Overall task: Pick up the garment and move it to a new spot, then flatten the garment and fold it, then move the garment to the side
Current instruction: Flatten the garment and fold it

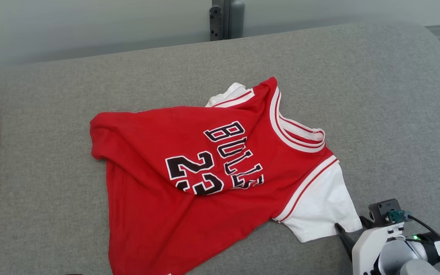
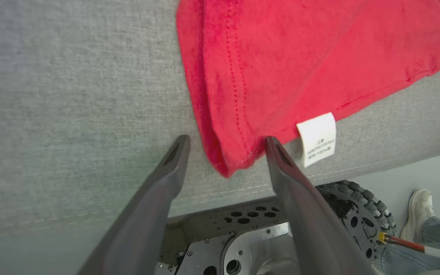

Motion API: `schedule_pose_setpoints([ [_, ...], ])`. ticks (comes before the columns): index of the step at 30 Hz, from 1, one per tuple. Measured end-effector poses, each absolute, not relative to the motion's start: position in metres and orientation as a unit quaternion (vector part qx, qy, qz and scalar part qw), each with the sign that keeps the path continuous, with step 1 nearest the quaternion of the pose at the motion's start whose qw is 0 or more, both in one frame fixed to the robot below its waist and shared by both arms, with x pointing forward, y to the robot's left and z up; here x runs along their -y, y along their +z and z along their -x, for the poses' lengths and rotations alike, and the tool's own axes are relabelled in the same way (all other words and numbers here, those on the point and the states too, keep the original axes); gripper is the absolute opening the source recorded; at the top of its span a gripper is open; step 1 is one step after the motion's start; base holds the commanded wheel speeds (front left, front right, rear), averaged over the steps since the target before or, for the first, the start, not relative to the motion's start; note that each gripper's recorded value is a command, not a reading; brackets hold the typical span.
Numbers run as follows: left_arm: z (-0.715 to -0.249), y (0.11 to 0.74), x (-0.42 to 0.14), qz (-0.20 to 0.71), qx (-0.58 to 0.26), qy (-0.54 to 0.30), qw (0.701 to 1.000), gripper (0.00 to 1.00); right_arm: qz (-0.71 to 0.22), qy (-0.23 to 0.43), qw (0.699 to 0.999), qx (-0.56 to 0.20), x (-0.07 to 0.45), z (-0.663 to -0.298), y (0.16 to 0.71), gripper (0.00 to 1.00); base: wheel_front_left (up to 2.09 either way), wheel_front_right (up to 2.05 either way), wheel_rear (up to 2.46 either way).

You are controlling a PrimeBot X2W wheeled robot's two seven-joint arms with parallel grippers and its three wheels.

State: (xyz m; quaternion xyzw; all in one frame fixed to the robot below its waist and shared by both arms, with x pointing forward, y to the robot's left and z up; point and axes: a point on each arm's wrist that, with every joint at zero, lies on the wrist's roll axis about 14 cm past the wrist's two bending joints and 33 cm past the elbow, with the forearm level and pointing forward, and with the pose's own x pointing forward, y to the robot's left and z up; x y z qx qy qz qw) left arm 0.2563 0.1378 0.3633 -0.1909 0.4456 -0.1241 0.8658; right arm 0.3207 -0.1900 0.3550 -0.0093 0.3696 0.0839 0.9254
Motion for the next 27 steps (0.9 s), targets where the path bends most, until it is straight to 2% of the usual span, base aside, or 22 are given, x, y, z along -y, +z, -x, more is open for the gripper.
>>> schedule_pose_setpoints([
  [4, -0.257, 0.355, -0.131, 0.200, -0.458, -0.130, 0.857, 1.00, 0.000, 0.090, 0.921, -0.380, 0.184, -0.321, 0.350, 1.00, 0.00, 0.00, 0.00],
  [5, -0.258, 0.354, -0.130, 0.201, -0.458, -0.132, 0.856, 1.00, -0.003, 0.091, 0.920, -0.381, 0.182, -0.320, 0.349, 0.48, 0.00, 0.00, 0.00],
  [6, -0.259, 0.353, -0.128, 0.205, -0.456, -0.134, 0.856, 0.91, -0.008, 0.093, 0.921, -0.379, 0.181, -0.321, 0.351, 0.00, 0.00, 0.00, 0.00],
  [7, -0.262, 0.354, -0.127, 0.207, -0.452, -0.135, 0.857, 0.38, -0.016, 0.094, 0.921, -0.377, 0.180, -0.321, 0.351, 0.00, 0.00, 0.00, 0.00],
  [9, -0.269, 0.358, -0.124, 0.217, -0.439, -0.136, 0.861, 0.00, -0.027, 0.104, 0.922, -0.372, 0.173, -0.322, 0.354, 0.00, 0.00, 0.00, 0.00],
  [12, -0.278, 0.369, -0.118, 0.234, -0.415, -0.147, 0.867, 0.00, -0.053, 0.114, 0.926, -0.357, 0.165, -0.323, 0.364, 0.00, 0.00, 0.00, 0.00],
  [16, -0.300, 0.405, -0.115, 0.260, -0.354, -0.166, 0.883, 0.00, -0.088, 0.117, 0.942, -0.301, 0.168, -0.333, 0.398, 0.00, 0.00, 0.00, 0.00],
  [22, -0.334, 0.513, -0.105, 0.322, -0.194, -0.234, 0.897, 0.00, -0.126, 0.111, 0.978, -0.122, 0.193, -0.357, 0.510, 0.00, 0.00, 0.00, 0.00],
  [27, -0.355, 0.605, -0.108, 0.303, -0.062, -0.296, 0.903, 0.00, -0.143, 0.118, 0.982, 0.040, 0.214, -0.373, 0.620, 0.00, 0.00, 0.00, 0.00],
])
